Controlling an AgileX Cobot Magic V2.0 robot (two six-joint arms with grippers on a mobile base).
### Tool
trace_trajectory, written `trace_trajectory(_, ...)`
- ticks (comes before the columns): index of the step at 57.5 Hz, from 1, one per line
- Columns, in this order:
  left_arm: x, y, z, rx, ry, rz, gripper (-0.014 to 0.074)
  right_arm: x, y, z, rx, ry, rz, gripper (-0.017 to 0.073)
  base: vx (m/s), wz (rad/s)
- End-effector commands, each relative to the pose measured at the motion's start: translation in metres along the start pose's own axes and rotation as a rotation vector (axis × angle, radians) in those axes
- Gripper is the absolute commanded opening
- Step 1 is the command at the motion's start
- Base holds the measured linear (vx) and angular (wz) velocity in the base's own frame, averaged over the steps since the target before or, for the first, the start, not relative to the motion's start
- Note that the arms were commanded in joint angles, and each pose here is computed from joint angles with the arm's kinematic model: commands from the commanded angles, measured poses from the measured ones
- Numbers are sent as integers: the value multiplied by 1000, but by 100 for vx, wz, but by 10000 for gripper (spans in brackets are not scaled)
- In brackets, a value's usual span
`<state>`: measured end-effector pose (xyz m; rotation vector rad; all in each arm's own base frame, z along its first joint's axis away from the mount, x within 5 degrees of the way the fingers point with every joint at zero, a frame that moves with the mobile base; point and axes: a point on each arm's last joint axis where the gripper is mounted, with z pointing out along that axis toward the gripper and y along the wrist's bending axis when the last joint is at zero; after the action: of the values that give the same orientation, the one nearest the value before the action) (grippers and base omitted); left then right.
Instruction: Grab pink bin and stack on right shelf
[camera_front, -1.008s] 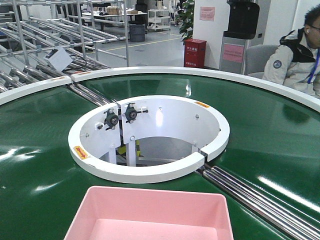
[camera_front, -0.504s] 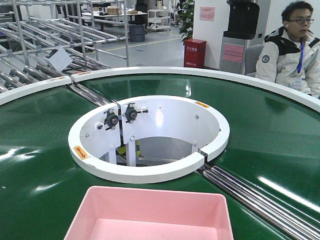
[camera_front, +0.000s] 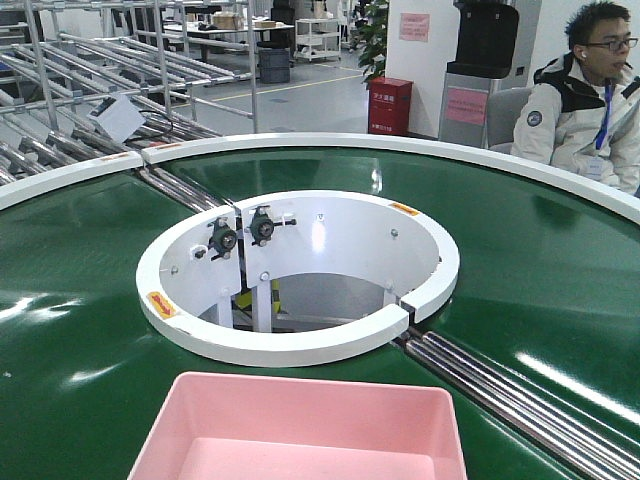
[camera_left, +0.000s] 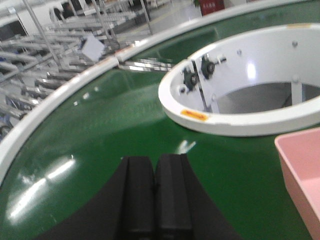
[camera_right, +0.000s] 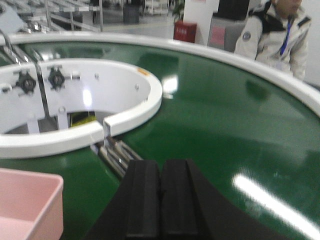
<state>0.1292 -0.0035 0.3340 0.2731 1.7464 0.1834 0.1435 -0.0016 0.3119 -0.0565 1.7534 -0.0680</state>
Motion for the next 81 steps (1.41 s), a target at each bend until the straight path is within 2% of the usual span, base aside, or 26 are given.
trace_trajectory(1, -10, 3, 9, -10, -36, -9, 209, -13, -1, 7, 5, -64, -5, 112, 0, 0)
trace_trajectory(6, -3, 1, 19, 10, 33, -9, 330, -7, -1, 15, 3, -8, 28, 220, 0, 0)
trace_trajectory(12, 2, 0, 29, 24, 81, -13, 425, -2, -1, 23, 0, 32, 29, 367, 0, 0)
trace_trajectory(17, 6, -3, 37, 40, 117, -110, 442, 4, 0, 31, -2, 78, 34, 449, 0, 0)
trace_trajectory(21, 9, -4, 44, 52, 143, -156, 442, 8, 0, 37, -2, 105, 134, 485, 0, 0)
trace_trajectory(23, 12, -6, 48, 64, 172, -173, 442, 10, 1, 40, -3, 128, 165, 488, 0, 0)
trace_trajectory(26, 14, -8, 55, 87, 227, -199, 442, 12, 1, 46, -3, 180, 180, 488, 0, 0)
trace_trajectory(29, 12, -10, 62, 122, 287, -229, 442, 12, 2, 52, -8, 265, 178, 488, 0, 0)
trace_trajectory(32, 6, -14, 70, 167, 324, -224, 442, 9, 7, 60, -35, 339, 150, 488, 0, 0)
trace_trajectory(38, -13, -25, 91, 275, 343, -214, 444, -2, 31, 80, -144, 435, 82, 488, 0, 0)
trace_trajectory(48, -32, -45, 130, 396, 363, -221, 444, -4, 77, 118, -268, 636, 64, 482, 0, 0)
trace_trajectory(53, -34, -54, 148, 431, 396, -218, 444, 0, 92, 135, -258, 735, 124, 477, 0, 0)
trace_trajectory(59, -27, -65, 169, 466, 458, -212, 444, 5, 100, 154, -231, 812, 173, 465, 0, 0)
trace_trajectory(71, 1, -86, 203, 514, 599, -205, 444, 25, 108, 179, -195, 894, 214, 419, 0, 0)
trace_trajectory(81, 27, -102, 215, 565, 726, -197, 444, 41, 113, 188, -192, 958, 242, 372, 0, 0)
